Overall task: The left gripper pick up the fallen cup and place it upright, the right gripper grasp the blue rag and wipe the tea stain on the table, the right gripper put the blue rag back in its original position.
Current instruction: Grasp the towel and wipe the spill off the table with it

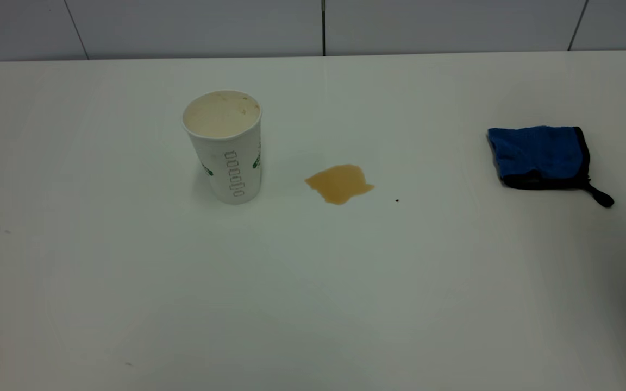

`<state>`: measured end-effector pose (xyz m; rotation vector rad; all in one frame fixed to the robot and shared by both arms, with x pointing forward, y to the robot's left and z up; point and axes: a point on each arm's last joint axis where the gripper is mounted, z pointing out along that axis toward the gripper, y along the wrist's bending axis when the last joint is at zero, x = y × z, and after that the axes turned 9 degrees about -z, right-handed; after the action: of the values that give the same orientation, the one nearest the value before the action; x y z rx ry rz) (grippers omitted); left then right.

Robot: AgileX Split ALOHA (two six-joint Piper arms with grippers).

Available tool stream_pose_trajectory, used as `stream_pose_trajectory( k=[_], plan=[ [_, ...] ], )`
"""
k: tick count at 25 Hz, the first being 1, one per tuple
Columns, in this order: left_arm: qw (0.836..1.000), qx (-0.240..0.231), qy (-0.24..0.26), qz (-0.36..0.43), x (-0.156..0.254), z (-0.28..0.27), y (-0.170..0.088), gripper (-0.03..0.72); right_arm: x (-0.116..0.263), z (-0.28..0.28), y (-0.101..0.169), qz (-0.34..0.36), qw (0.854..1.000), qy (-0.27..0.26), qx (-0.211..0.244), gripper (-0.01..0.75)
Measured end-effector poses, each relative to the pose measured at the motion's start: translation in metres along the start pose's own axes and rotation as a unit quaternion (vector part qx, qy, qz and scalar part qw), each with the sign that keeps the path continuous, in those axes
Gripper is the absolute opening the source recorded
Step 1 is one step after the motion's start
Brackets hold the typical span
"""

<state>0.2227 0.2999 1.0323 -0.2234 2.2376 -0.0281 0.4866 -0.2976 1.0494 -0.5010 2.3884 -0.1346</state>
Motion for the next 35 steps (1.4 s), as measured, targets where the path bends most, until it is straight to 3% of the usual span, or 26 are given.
stream_pose_trajectory(
  k=[7, 13, 22, 35],
  plan=[
    [1.0, 0.0, 0.0, 0.0, 0.0, 0.0, 0.0, 0.305, -0.02, 0.097, -0.012, -0.023, 0.996, 0.077, -0.036, 0.714],
    [1.0, 0.0, 0.0, 0.0, 0.0, 0.0, 0.0, 0.305, -0.039, 0.168, -0.002, -0.055, 0.993, 0.09, -0.057, 0.714],
    [1.0, 0.0, 0.0, 0.0, 0.0, 0.0, 0.0, 0.305, -0.034, 0.271, 0.002, -0.049, 0.987, 0.134, -0.077, 0.696],
    [1.0, 0.0, 0.0, -0.001, 0.0, 0.0, 0.0, 0.305, -0.024, 0.342, -0.013, -0.003, 0.981, 0.182, -0.07, 0.684]
  ],
)
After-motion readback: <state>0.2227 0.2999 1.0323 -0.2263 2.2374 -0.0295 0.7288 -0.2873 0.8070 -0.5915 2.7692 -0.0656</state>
